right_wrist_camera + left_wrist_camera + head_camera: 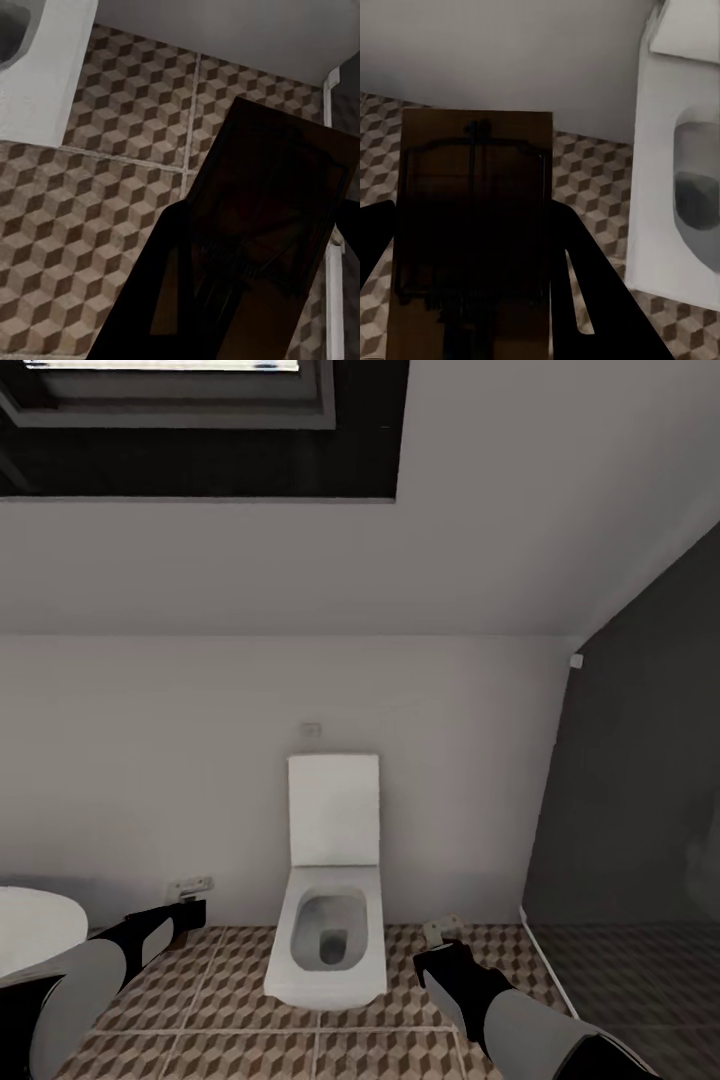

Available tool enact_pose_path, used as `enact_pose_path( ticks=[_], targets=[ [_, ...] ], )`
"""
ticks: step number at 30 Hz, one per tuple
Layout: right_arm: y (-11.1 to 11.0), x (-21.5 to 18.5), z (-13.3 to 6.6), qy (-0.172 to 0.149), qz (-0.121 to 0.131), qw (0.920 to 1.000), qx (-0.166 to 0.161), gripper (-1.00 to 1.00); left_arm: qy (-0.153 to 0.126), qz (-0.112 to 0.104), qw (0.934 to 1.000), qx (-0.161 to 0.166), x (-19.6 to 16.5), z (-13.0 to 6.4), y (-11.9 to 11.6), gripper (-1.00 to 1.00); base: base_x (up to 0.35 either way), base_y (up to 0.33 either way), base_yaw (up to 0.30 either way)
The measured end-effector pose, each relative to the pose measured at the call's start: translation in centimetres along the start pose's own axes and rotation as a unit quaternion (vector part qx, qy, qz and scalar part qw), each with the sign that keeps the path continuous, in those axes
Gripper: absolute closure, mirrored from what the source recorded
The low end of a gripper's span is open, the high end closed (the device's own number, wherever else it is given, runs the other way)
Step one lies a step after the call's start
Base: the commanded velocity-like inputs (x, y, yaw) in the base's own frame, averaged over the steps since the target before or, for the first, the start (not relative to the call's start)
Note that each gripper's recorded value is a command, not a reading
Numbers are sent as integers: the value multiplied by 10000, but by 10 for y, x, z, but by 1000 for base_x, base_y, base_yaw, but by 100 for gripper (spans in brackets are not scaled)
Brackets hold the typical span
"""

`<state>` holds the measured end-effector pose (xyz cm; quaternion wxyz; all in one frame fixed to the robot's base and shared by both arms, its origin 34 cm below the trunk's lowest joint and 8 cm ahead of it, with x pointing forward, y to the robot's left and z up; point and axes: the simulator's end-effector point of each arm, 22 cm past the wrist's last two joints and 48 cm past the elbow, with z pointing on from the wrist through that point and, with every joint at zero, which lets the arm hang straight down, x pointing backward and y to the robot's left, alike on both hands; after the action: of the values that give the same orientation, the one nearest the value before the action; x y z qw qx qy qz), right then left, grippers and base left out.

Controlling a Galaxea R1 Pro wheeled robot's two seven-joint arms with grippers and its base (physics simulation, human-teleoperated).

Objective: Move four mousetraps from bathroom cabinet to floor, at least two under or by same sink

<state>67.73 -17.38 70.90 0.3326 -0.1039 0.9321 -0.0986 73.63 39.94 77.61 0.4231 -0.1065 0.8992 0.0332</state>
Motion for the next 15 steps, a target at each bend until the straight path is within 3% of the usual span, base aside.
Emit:
enact_pose_path(
  ticks=[15],
  targets=[
    [-1, -1, 0, -29, 43, 10000, 1, 100, 1, 6, 10000, 7, 0, 0, -1, 100, 0, 0, 20]
  ],
)
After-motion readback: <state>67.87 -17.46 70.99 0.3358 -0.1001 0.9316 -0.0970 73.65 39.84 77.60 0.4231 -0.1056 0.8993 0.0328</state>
